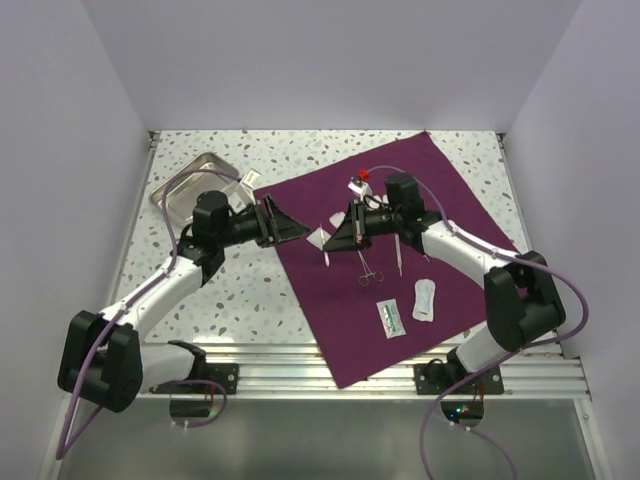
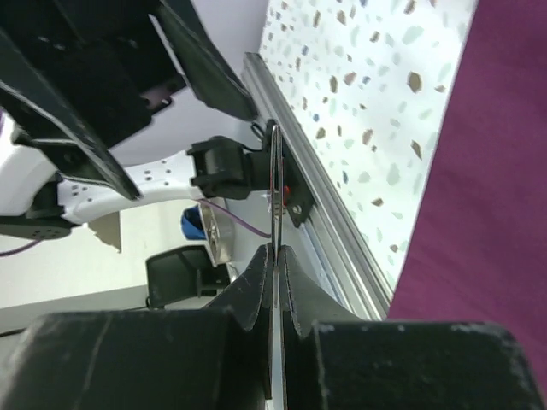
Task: Prepare the surgical pack
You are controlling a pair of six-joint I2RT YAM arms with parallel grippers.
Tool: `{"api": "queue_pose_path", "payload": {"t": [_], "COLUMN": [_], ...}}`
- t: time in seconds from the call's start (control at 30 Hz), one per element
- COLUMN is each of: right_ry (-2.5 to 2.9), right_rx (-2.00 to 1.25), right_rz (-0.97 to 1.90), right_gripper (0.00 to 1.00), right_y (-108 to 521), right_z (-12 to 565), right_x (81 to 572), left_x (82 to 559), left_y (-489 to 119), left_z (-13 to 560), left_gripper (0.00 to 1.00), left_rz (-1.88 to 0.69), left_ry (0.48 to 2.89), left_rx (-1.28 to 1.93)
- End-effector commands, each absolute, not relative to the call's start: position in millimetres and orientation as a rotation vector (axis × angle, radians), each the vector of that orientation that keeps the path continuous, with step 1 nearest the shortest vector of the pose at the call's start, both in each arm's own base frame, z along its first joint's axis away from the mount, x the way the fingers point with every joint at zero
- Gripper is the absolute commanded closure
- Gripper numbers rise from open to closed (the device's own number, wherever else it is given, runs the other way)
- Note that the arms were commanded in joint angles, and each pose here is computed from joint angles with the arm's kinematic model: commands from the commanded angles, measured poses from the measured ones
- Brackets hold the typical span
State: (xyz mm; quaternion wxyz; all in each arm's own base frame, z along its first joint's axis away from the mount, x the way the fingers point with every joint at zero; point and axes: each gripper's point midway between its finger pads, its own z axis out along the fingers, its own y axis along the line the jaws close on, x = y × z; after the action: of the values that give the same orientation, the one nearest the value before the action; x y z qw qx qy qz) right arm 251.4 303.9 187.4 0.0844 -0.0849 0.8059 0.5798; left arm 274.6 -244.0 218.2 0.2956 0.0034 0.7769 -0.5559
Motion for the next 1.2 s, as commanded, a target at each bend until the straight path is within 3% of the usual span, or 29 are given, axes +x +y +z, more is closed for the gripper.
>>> {"api": "queue_pose_path", "payload": {"t": [0.0, 0.37, 0.8, 1.0, 1.07, 1.13, 1.17], "right_ry": [2.233, 2.214, 2.22, 2.225, 2.22, 2.234, 2.293], "right_rx": [-0.347, -0.375, -0.404, -0.403, -0.401, -0.387, -0.372], "right_rz": [1.838, 1.838, 1.862, 1.858, 1.855, 1.844, 1.816], "right_gripper": [1.0, 1.0, 1.0, 1.0, 1.0, 1.0, 0.87], "right_y": [311.1, 317.1, 323.0, 326.7, 327.8, 330.2, 329.4], "right_z": [233.9, 242.6, 239.6, 236.8, 238.3, 236.6, 225.5], "right_x": [244.9, 238.2, 235.3, 239.3, 242.6, 248.4, 248.3], "left_x": [273.0, 271.0, 268.2, 269.1, 269.9, 271.0, 275.3], "left_y": [-253.3, -268.2, -279.2, -281.0, -282.4, -282.6, -282.9], "left_z": [228.2, 222.0, 227.1, 226.7, 226.1, 218.3, 222.4], "left_gripper": [0.35, 0.51, 0.59, 0.77, 0.95, 1.0, 1.0], "left_rz": [-1.523, -1.578, -1.672, -1.688, -1.694, -1.67, -1.652], "left_ry": [2.016, 2.041, 2.003, 2.003, 2.01, 2.047, 2.048], "left_rx": [0.023, -0.001, 0.01, 0.011, 0.017, 0.026, 0.042]}}
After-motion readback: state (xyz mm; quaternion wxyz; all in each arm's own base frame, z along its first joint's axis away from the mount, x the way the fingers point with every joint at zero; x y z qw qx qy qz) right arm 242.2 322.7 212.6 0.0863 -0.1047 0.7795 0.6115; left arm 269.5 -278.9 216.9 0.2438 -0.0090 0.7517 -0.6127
